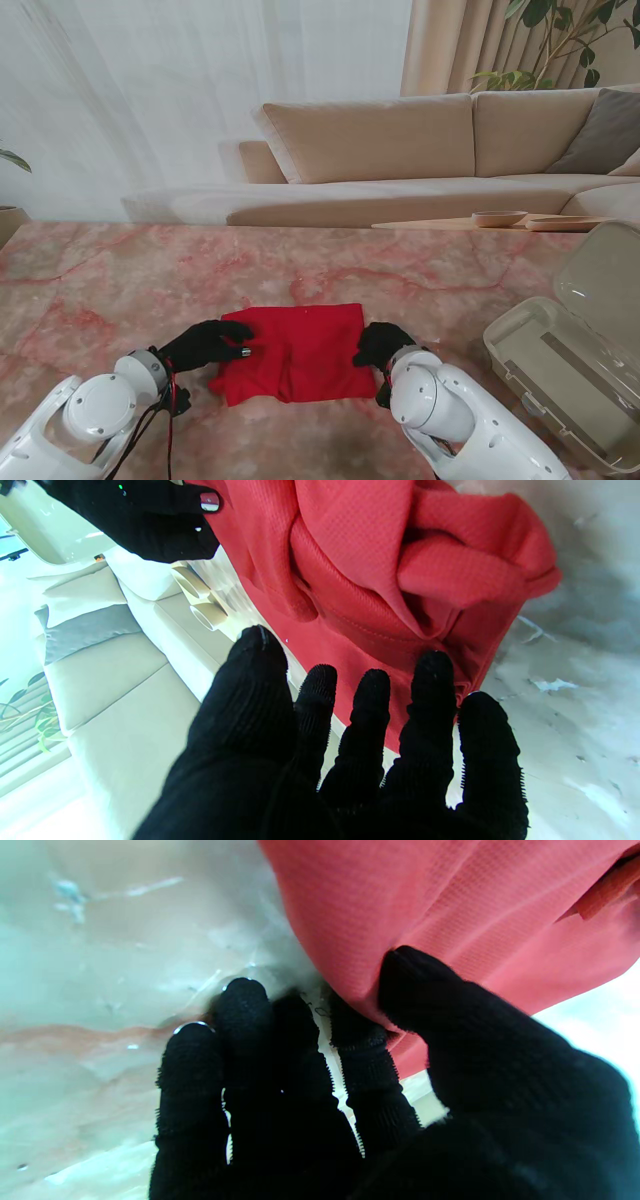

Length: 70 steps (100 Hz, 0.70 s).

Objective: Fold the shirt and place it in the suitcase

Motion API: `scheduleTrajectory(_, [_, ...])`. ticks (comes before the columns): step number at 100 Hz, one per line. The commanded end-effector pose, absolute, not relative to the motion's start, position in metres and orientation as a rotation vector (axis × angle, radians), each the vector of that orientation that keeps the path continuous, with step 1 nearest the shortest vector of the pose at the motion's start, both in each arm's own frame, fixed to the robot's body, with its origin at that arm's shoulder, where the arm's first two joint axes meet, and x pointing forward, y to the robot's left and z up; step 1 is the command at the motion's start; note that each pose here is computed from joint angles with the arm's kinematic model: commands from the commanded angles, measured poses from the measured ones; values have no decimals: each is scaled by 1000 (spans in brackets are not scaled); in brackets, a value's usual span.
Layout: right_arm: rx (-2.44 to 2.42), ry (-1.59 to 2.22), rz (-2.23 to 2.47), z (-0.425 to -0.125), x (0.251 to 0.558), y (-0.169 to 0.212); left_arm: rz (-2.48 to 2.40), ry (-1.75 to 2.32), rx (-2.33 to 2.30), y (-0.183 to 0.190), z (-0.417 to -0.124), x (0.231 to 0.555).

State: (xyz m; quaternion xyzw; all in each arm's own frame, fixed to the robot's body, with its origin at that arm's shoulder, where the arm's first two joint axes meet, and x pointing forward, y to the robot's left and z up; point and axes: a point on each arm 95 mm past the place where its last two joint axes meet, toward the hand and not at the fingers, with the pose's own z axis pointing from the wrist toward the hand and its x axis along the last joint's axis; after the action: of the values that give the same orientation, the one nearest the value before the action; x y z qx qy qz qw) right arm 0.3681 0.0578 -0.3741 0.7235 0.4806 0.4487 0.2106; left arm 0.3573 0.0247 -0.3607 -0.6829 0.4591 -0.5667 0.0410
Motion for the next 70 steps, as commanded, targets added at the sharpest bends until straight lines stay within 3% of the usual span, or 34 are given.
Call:
scheduleTrajectory(1, [2062, 1337, 1242, -385, 357, 60, -1740, 1380, -2086, 26, -360, 354])
scheduleTrajectory(34, [2033, 1246, 1366, -376, 355, 62, -1714, 1313, -2043, 42, -349, 352])
scheduleTrajectory(70, [2011, 1215, 1461, -366, 354, 68, -1652, 1413, -2119, 43, -365, 346])
